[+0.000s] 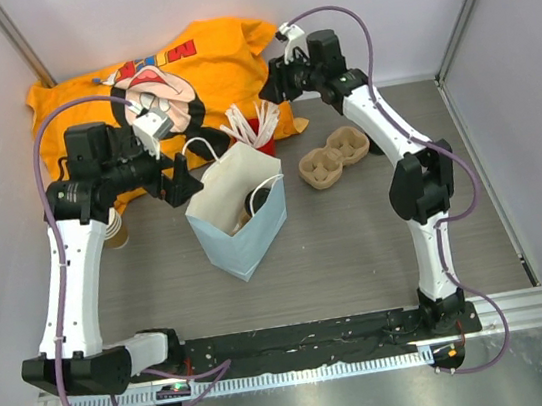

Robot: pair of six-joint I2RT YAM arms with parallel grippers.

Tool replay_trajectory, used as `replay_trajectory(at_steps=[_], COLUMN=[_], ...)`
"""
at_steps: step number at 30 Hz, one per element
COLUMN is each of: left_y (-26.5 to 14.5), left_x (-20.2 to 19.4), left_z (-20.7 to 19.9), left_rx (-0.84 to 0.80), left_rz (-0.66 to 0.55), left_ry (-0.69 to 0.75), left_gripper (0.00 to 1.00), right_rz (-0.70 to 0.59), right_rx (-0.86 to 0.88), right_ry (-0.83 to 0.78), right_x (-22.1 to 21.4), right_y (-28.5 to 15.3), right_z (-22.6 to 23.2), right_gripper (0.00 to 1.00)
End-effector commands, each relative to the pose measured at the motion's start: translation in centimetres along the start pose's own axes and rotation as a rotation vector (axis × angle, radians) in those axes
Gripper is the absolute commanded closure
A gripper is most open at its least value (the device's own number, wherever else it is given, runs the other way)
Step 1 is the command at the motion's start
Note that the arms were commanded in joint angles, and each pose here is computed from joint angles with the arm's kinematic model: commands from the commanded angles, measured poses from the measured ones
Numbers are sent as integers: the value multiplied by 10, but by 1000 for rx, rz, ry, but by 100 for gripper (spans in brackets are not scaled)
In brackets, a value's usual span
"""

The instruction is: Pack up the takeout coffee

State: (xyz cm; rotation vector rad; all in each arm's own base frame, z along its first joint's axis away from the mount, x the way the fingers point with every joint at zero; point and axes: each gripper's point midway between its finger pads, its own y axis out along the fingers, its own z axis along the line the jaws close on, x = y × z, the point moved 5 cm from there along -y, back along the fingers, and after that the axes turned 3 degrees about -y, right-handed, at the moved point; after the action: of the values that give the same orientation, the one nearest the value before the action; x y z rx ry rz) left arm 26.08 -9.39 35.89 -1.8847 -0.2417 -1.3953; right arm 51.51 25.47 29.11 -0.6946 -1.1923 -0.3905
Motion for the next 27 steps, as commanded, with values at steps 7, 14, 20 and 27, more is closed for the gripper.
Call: replay_trajectory(at_steps=[7, 14, 20, 27], left_y=[-3, -1, 1, 2], left_x=[3, 4, 3, 2], left_z=[0, 1, 3, 4], left_rx=[-25, -35, -41, -44], left_rz=[-45, -49, -47, -44], left_ry=[-9, -17, -22, -28], left_gripper=[0, 0, 0, 0], right_rz=[-59, -46, -31, -3], right_rx=[-23, -64, -57, -72], right_ry=[-94, -102, -106, -96], right_x=[22, 17, 10, 0], right_y=[20, 26, 29, 34], right_z=[17, 12, 12, 9], right_gripper=[48, 48, 48, 48])
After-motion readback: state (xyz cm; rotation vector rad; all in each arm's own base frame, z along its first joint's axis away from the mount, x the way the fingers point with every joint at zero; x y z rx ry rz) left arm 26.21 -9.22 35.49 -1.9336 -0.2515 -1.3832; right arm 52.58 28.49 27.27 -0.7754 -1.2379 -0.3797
